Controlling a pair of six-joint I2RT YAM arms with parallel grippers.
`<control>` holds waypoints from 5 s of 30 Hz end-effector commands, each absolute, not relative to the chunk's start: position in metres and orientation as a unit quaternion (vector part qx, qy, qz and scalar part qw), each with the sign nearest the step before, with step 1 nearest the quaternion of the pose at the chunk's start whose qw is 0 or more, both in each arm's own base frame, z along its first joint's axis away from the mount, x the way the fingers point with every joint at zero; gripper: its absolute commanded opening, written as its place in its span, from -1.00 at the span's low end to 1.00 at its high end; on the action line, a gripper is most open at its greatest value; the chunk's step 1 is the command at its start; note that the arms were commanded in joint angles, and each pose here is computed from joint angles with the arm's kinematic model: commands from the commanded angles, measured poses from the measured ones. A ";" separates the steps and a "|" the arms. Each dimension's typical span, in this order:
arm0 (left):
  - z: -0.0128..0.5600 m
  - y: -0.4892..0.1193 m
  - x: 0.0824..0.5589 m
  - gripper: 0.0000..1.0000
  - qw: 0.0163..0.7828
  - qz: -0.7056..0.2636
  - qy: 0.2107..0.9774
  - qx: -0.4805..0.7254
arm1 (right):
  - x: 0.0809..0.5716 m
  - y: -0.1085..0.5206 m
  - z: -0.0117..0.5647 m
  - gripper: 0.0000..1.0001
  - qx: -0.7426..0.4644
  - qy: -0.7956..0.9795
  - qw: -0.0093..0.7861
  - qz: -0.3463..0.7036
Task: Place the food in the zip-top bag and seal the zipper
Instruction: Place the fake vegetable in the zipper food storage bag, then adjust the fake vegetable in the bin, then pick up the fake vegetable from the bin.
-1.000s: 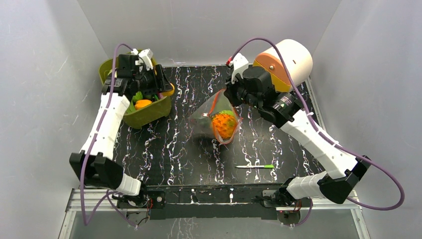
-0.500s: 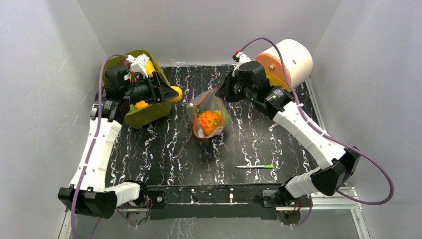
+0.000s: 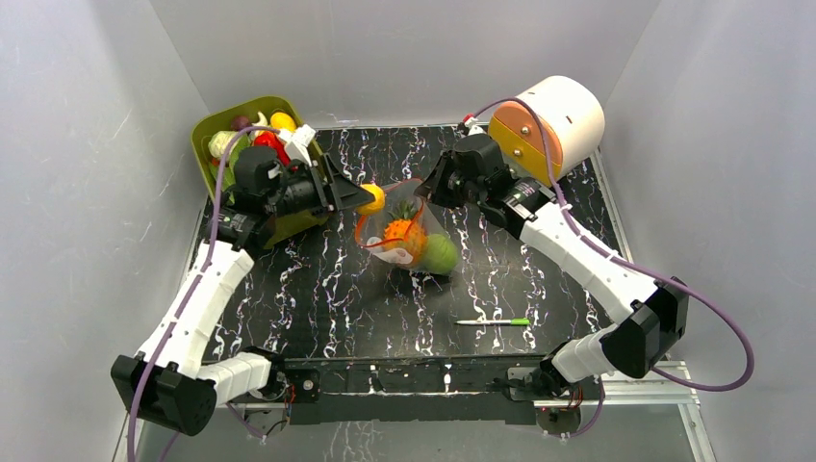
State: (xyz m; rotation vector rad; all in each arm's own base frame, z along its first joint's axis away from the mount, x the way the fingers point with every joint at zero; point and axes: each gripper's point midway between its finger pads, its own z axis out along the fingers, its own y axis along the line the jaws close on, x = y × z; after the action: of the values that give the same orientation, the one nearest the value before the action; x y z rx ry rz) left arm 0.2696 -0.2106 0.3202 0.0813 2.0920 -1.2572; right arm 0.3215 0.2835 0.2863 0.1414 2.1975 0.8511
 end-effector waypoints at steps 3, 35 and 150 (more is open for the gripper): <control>0.319 -0.246 0.260 -0.36 0.321 -0.526 0.787 0.027 | 0.323 0.290 0.324 -1.00 0.062 0.815 0.425 0.388; 0.233 -0.281 0.280 -0.03 0.361 -0.334 0.864 0.112 | 0.270 0.295 0.333 -1.00 -0.052 0.790 0.407 0.456; 0.234 0.035 0.497 0.20 0.452 0.239 0.859 -0.027 | 0.278 0.283 0.294 -1.00 -0.150 0.853 0.448 0.221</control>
State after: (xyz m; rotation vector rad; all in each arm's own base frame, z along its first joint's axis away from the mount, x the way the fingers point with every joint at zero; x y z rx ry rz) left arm 0.4782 0.0140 0.2233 -0.0809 2.1958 0.4880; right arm 0.2629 0.2664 0.2530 -0.3948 2.2503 0.4529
